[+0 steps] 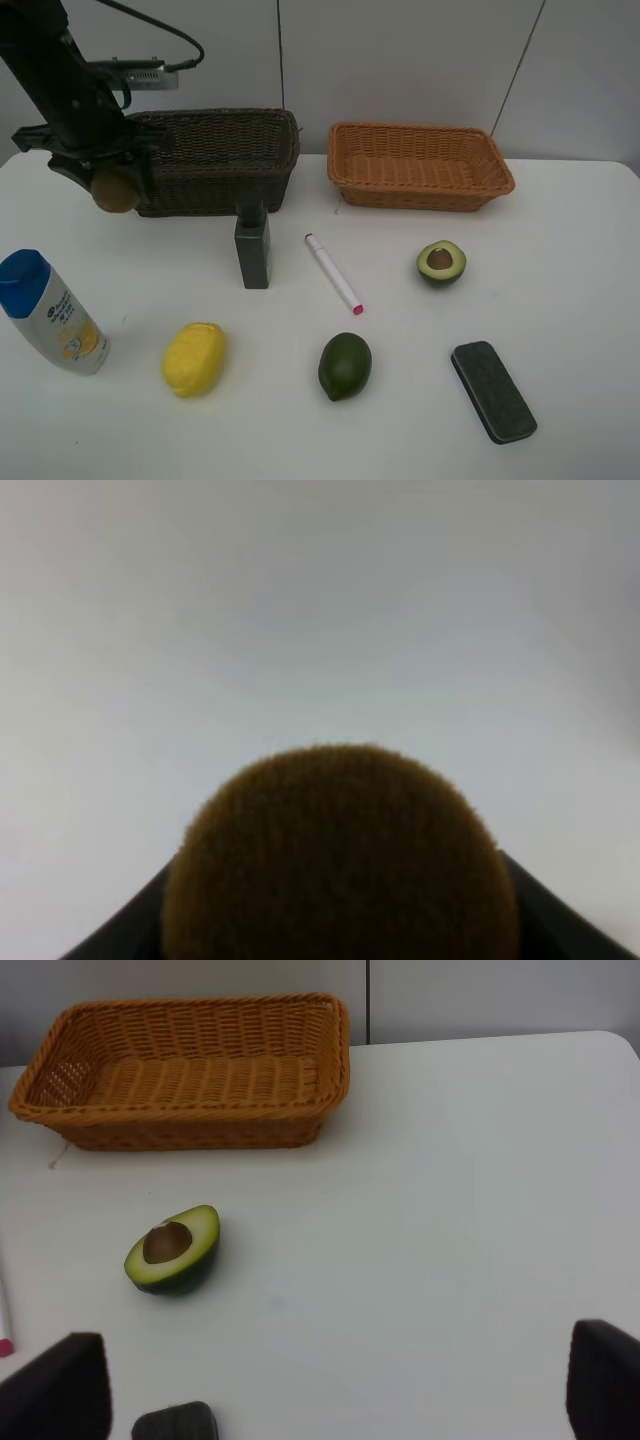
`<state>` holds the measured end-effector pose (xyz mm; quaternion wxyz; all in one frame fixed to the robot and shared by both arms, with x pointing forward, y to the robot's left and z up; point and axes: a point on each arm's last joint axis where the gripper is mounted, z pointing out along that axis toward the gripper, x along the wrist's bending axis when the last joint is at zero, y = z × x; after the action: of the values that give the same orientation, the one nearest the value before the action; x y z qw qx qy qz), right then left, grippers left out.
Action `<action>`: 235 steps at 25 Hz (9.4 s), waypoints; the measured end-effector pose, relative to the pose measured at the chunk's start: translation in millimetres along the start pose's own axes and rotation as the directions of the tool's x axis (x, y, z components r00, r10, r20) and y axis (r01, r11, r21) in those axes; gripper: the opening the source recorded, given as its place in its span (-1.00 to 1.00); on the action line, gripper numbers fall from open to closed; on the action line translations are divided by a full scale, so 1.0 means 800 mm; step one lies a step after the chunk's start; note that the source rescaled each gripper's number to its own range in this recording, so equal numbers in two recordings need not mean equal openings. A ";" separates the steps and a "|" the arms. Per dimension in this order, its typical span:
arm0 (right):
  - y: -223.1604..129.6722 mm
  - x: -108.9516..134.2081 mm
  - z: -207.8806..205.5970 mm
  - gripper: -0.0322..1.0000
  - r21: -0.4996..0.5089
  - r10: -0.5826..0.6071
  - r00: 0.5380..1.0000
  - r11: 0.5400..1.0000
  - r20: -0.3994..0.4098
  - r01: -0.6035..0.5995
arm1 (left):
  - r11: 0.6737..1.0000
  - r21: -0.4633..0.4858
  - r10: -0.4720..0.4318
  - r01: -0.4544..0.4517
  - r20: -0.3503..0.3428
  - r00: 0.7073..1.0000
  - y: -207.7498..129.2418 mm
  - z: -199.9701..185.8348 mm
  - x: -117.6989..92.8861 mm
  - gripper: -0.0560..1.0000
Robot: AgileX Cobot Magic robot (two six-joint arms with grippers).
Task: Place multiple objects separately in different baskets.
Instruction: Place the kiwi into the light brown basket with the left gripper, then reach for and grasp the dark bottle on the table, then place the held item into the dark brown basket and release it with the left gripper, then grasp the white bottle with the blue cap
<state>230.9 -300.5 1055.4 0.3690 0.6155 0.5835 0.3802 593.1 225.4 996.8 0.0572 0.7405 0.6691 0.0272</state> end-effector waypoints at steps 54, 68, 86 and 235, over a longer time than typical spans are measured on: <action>0.000 0.000 0.000 1.00 0.000 0.001 1.000 1.000 -0.002 -0.001 | 0.924 -0.307 0.295 -0.227 0.198 0.935 0.037 -0.161 -0.220 0.99; 0.000 0.000 0.000 1.00 0.000 0.002 1.000 1.000 -0.003 -0.002 | 0.997 0.058 0.045 -0.049 0.071 0.996 -0.099 -0.070 -0.145 0.99; 0.000 0.000 0.000 1.00 0.000 0.002 1.000 1.000 -0.003 -0.002 | 0.999 -0.018 -0.032 0.032 0.040 0.999 -0.040 0.082 -0.172 0.99; 0.000 0.000 0.000 1.00 0.000 0.002 1.000 1.000 -0.004 -0.002 | 0.975 0.214 -0.021 0.052 -0.145 0.989 -0.156 0.009 0.003 0.99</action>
<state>230.9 -300.1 1055.4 0.3676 0.6154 0.5836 0.3816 471.0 239.3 974.8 -0.0714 0.7261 0.6838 0.0056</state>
